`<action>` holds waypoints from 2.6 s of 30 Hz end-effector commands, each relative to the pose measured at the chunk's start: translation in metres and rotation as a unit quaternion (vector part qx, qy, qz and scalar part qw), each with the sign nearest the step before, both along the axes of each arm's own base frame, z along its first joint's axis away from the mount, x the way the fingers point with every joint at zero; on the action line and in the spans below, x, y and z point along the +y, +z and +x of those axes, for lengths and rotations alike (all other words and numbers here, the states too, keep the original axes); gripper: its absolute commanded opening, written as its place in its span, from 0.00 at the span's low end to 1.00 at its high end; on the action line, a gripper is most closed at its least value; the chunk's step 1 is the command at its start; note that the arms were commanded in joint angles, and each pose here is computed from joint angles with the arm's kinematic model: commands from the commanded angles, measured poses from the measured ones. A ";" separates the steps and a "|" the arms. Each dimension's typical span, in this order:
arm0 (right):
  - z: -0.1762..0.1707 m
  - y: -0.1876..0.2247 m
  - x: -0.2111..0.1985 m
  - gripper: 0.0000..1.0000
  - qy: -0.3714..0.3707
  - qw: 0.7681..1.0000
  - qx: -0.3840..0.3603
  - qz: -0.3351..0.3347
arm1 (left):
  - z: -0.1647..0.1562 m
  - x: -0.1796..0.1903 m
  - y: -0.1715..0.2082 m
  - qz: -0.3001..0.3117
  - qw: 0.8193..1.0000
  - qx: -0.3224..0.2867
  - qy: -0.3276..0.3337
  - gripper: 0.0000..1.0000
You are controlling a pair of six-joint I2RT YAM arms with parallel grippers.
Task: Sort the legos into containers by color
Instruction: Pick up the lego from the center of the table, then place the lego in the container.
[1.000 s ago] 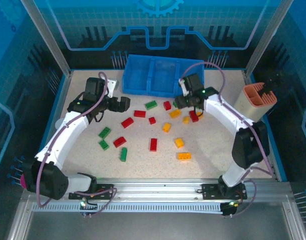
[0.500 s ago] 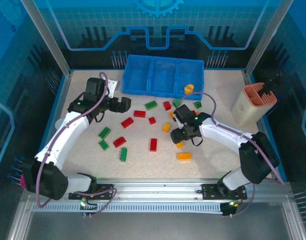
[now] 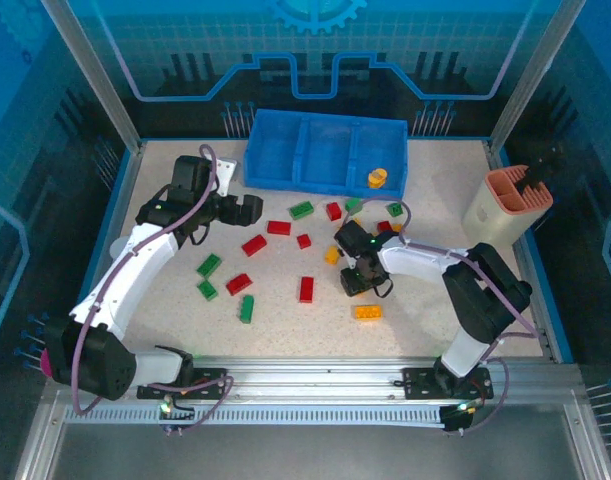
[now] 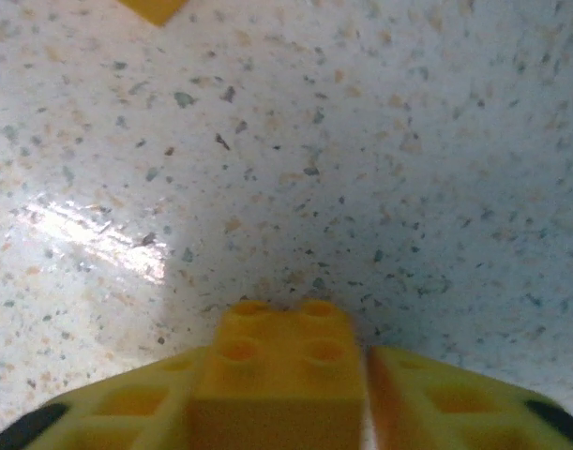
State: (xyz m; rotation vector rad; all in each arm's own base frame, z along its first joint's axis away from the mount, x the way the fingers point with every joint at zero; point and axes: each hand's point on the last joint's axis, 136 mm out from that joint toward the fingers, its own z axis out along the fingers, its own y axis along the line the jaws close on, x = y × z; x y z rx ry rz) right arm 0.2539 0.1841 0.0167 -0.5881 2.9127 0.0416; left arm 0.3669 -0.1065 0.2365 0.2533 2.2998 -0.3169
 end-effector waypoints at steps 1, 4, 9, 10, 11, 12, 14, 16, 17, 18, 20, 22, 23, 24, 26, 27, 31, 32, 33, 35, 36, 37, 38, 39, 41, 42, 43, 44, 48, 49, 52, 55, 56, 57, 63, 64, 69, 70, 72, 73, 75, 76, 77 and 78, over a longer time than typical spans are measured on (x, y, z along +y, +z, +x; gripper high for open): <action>-0.009 -0.006 -0.004 0.33 -0.001 1.000 0.015 -0.016 | -0.002 -0.005 0.000 -0.003 1.000 -0.001 -0.012 0.99; 0.000 0.007 -0.010 0.27 -0.003 1.000 0.000 -0.024 | -0.002 -0.004 0.001 -0.002 1.000 -0.003 -0.011 0.99; 0.058 0.062 -0.024 0.27 -0.035 0.997 -0.071 0.003 | -0.003 -0.006 0.004 -0.004 1.000 -0.005 -0.014 0.99; 0.075 0.075 -0.027 0.27 -0.042 0.995 -0.092 0.010 | -0.003 -0.005 0.004 -0.003 1.000 -0.005 -0.015 0.99; 0.090 0.085 -0.032 0.27 -0.050 0.993 -0.108 0.013 | -0.003 -0.005 0.005 -0.003 1.000 -0.007 -0.015 0.99; 0.107 0.098 -0.035 0.27 -0.053 0.990 -0.129 0.013 | -0.003 -0.004 0.005 -0.001 1.000 -0.008 -0.014 0.99; 0.138 0.116 -0.045 0.27 -0.062 0.984 -0.169 0.005 | -0.002 -0.003 0.003 0.004 1.000 -0.007 -0.014 0.99; 0.168 0.128 -0.053 0.28 -0.075 0.977 -0.197 0.009 | -0.002 -0.002 0.002 0.008 1.000 -0.005 -0.013 0.99; 0.183 0.132 -0.058 0.28 -0.080 0.975 -0.209 0.007 | -0.001 -0.003 0.003 0.006 1.000 -0.006 -0.015 0.99; 0.194 0.135 -0.060 0.28 -0.083 0.972 -0.218 0.004 | -0.001 -0.004 0.004 0.003 1.000 -0.007 -0.016 0.99; 0.218 0.137 -0.063 0.28 -0.086 0.968 -0.236 0.001 | 0.000 -0.007 0.007 -0.004 1.000 -0.010 -0.022 0.99; 0.239 0.133 -0.065 0.28 -0.087 0.965 -0.247 -0.003 | 0.001 -0.008 0.009 -0.008 1.000 -0.010 -0.022 0.99; 0.250 0.130 -0.066 0.28 -0.089 0.964 -0.249 -0.008 | 0.001 -0.008 0.008 -0.007 1.000 -0.010 -0.022 1.00; 0.261 0.128 -0.067 0.28 -0.093 0.963 -0.255 -0.009 | 0.001 -0.008 0.008 -0.005 1.000 -0.011 -0.022 0.99; 0.279 0.123 -0.072 0.28 -0.105 0.960 -0.260 -0.008 | 0.002 -0.006 0.008 -0.001 1.000 -0.012 -0.020 0.99; 0.288 0.120 -0.074 0.28 -0.113 0.959 -0.260 -0.005 | 0.002 -0.006 0.007 -0.001 1.000 -0.011 -0.020 0.99; 0.316 0.110 -0.079 0.30 -0.121 0.956 -0.268 0.000 | 0.002 -0.006 0.006 0.000 1.000 -0.007 -0.020 0.99; 0.323 0.110 -0.081 0.30 -0.123 0.955 -0.270 0.000 | 0.002 -0.006 0.006 0.001 1.000 -0.007 -0.020 0.99; 0.329 0.108 -0.081 0.30 -0.122 0.955 -0.271 -0.001 | 0.001 -0.005 0.007 0.001 1.000 -0.008 -0.019 0.99; 0.338 0.105 -0.081 0.30 -0.118 0.954 -0.276 -0.002 | 0.001 -0.005 0.007 0.002 1.000 -0.011 -0.017 0.99; 0.343 0.105 -0.081 0.30 -0.114 0.953 -0.281 -0.004 | 0.001 -0.005 0.009 0.002 1.000 -0.012 -0.017 0.99; 0.346 0.104 -0.081 0.30 -0.114 0.952 -0.283 -0.007 | 0.001 -0.004 0.010 0.002 1.000 -0.014 -0.015 0.99; 0.351 0.103 -0.080 0.30 -0.114 0.951 -0.286 -0.007 | 0.000 -0.003 0.011 0.003 1.000 -0.015 -0.015 0.99; 0.355 0.110 -0.080 0.30 -0.115 0.948 -0.296 -0.004 | 0.001 -0.003 0.013 0.003 1.000 -0.017 -0.014 0.99; 0.363 0.094 -0.081 0.31 -0.119 0.950 -0.290 -0.007 | 0.000 -0.003 0.015 0.004 1.000 -0.021 -0.015 0.99; 0.368 0.092 -0.082 0.31 -0.123 0.949 -0.291 -0.006 | 0.000 -0.003 0.016 0.004 1.000 -0.022 -0.015 0.99; 0.372 0.090 -0.083 0.31 -0.126 0.948 -0.292 -0.005 | 0.000 -0.003 0.017 0.004 1.000 -0.022 -0.015 0.99; 0.376 0.088 -0.084 0.31 -0.129 0.948 -0.292 -0.003 | -0.001 -0.003 0.017 0.005 1.000 -0.023 -0.015 0.99; 0.389 0.087 -0.082 0.34 -0.135 0.946 -0.296 0.011 | -0.005 -0.002 0.023 0.003 1.000 -0.027 -0.014 0.99; 0.392 0.087 -0.081 0.35 -0.135 0.945 -0.298 0.013 | -0.006 -0.002 0.024 0.003 0.999 -0.030 -0.014 0.99; 0.397 0.086 -0.079 0.41 -0.137 0.944 -0.299 0.017 | -0.009 0.000 0.026 0.006 0.999 -0.035 -0.012 0.99; 0.396 0.088 -0.079 0.54 -0.139 0.944 -0.298 0.021 | -0.009 0.000 0.027 0.005 0.999 -0.037 -0.012 0.99; 0.394 0.091 -0.078 0.56 -0.138 0.944 -0.299 0.022 | -0.009 0.000 0.027 0.004 0.999 -0.037 -0.012 0.99; 0.392 0.097 -0.078 0.58 -0.138 0.943 -0.302 0.024 | -0.008 -0.001 0.028 0.002 0.999 -0.038 -0.012 0.99; 0.362 0.144 -0.070 0.61 -0.113 0.940 -0.319 0.037 | -0.008 -0.005 0.027 -0.011 0.999 -0.038 -0.017 0.99; 0.355 0.153 -0.068 0.60 -0.108 0.940 -0.320 0.041 | -0.008 -0.005 0.028 -0.011 0.999 -0.039 -0.017 0.99; 0.300 0.168 -0.065 0.60 -0.123 0.946 -0.298 0.043 | -0.010 -0.005 0.029 -0.012 0.999 -0.042 -0.019 0.99; 0.288 0.167 -0.066 0.59 -0.136 0.947 -0.287 0.048 | -0.010 -0.005 0.029 -0.012 0.999 -0.042 -0.019 0.99; 0.260 0.159 -0.065 0.58 -0.157 0.951 -0.260 0.058 | -0.010 -0.005 0.029 -0.012 0.999 -0.043 -0.019 0.99; 0.249 0.158 -0.065 0.58 -0.164 0.952 -0.253 0.058 | -0.010 -0.006 0.029 -0.012 0.999 -0.042 -0.020 0.99; 0.222 0.148 -0.069 0.58 -0.192 0.952 -0.232 0.054 | -0.010 -0.008 0.029 -0.016 0.999 -0.040 -0.023 0.99; 0.212 0.145 -0.070 0.58 -0.203 0.952 -0.222 0.062 | -0.011 -0.008 0.029 -0.018 0.999 -0.040 -0.025 0.99; 0.201 0.140 -0.069 0.58 -0.215 0.951 -0.209 0.074 | -0.011 -0.009 0.028 -0.020 0.999 -0.038 -0.027 0.99; 0.191 0.134 -0.067 0.58 -0.220 0.952 -0.196 0.087 | -0.011 -0.010 0.028 -0.021 0.999 -0.038 -0.028 0.99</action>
